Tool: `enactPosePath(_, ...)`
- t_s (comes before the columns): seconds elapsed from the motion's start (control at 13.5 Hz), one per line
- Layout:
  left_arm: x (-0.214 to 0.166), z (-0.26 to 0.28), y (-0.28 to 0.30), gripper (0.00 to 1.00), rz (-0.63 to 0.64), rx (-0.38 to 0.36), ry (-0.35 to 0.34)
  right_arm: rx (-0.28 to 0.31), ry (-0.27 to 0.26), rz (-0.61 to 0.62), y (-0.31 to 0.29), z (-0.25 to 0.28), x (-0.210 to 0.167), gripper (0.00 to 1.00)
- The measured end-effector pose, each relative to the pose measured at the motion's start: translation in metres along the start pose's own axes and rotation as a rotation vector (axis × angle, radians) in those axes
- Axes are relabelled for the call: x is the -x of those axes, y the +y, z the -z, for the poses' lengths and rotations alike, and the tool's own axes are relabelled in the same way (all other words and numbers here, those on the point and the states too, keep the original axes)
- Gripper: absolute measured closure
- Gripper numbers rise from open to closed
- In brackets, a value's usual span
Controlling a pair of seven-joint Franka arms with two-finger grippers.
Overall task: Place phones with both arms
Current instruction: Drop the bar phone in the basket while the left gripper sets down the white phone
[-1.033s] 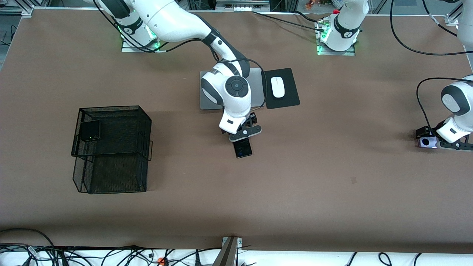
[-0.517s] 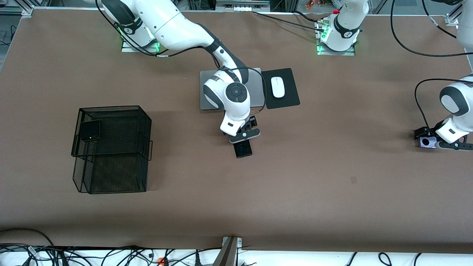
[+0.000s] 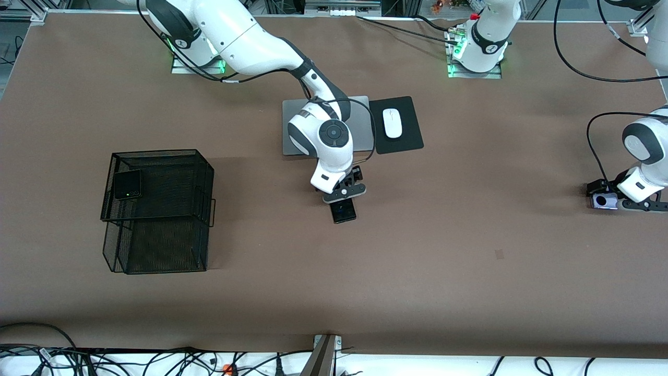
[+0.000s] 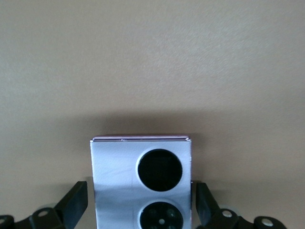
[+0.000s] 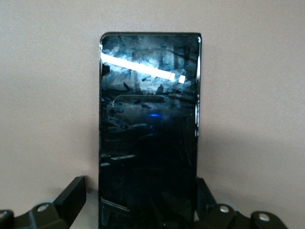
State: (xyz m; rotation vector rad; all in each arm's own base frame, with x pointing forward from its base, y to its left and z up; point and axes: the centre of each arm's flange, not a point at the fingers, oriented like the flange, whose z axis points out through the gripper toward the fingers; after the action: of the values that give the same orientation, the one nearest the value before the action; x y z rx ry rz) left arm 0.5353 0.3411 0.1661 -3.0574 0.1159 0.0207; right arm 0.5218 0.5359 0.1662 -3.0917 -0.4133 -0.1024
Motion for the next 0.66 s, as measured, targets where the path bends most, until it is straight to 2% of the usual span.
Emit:
enactPosePath(0.15, -0.0005, -0.0023, -0.0008, 0.04, 0.001, 0.0, 0.001, -0.001, 0.002, -0.017, -0.0001, 0.0002, -0.0003, 0.01)
enactPosePath(0.22, -0.0013, -0.0021, -0.0004, 0.07, -0.001, 0.0, 0.002, 0.0, 0.004, -0.022, 0.0005, 0.0008, -0.0008, 0.07)
enactPosePath(0.3, -0.0028, 0.0, 0.0001, 0.16, -0.003, 0.0, 0.005, -0.001, 0.007, -0.028, 0.001, 0.0034, -0.002, 0.19)
enactPosePath(0.66, -0.0072, 0.0015, 0.0022, 0.16, -0.009, 0.0, 0.012, -0.003, 0.01, -0.041, 0.0001, 0.0059, -0.0029, 0.2)
